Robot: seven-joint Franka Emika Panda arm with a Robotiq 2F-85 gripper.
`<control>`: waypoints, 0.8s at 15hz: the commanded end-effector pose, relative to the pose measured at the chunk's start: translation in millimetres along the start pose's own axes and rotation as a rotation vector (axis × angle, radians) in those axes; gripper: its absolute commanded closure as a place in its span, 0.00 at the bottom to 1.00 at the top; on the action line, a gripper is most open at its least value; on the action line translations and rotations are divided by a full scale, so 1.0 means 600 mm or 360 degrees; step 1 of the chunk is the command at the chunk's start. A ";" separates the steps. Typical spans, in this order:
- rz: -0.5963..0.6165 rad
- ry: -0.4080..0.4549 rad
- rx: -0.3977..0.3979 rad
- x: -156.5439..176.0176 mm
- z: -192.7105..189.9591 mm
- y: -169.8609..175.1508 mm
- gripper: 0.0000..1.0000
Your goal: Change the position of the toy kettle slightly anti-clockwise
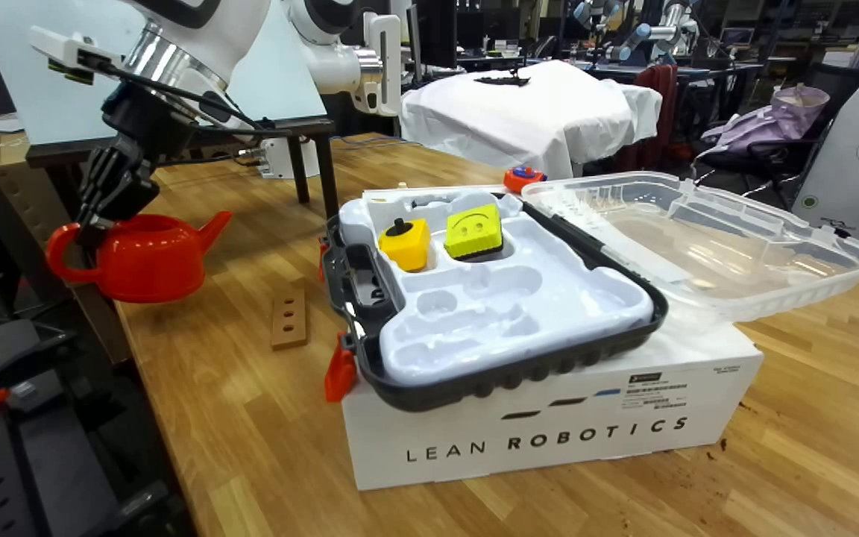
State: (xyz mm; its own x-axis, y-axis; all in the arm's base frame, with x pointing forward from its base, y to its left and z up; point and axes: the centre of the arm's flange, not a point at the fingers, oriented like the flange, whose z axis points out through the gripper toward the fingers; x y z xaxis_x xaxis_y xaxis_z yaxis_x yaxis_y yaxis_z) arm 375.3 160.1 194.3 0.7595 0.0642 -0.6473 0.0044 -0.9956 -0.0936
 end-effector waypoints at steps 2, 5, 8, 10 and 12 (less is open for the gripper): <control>-0.0057 -0.0049 0.0003 0.000 -0.002 0.006 0.96; -0.0129 -0.0089 -0.0016 0.017 -0.007 0.015 0.96; -0.0189 -0.0108 -0.0120 0.045 -0.019 0.013 0.96; -0.0217 -0.0110 -0.0207 0.066 -0.027 0.011 0.96; -0.0251 -0.0115 -0.0275 0.083 -0.034 0.005 0.96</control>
State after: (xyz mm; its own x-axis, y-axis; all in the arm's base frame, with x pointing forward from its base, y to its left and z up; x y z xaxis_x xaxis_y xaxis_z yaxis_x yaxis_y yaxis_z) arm 407.5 154.0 179.9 0.7290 0.1873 -0.6584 0.1722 -0.9811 -0.0885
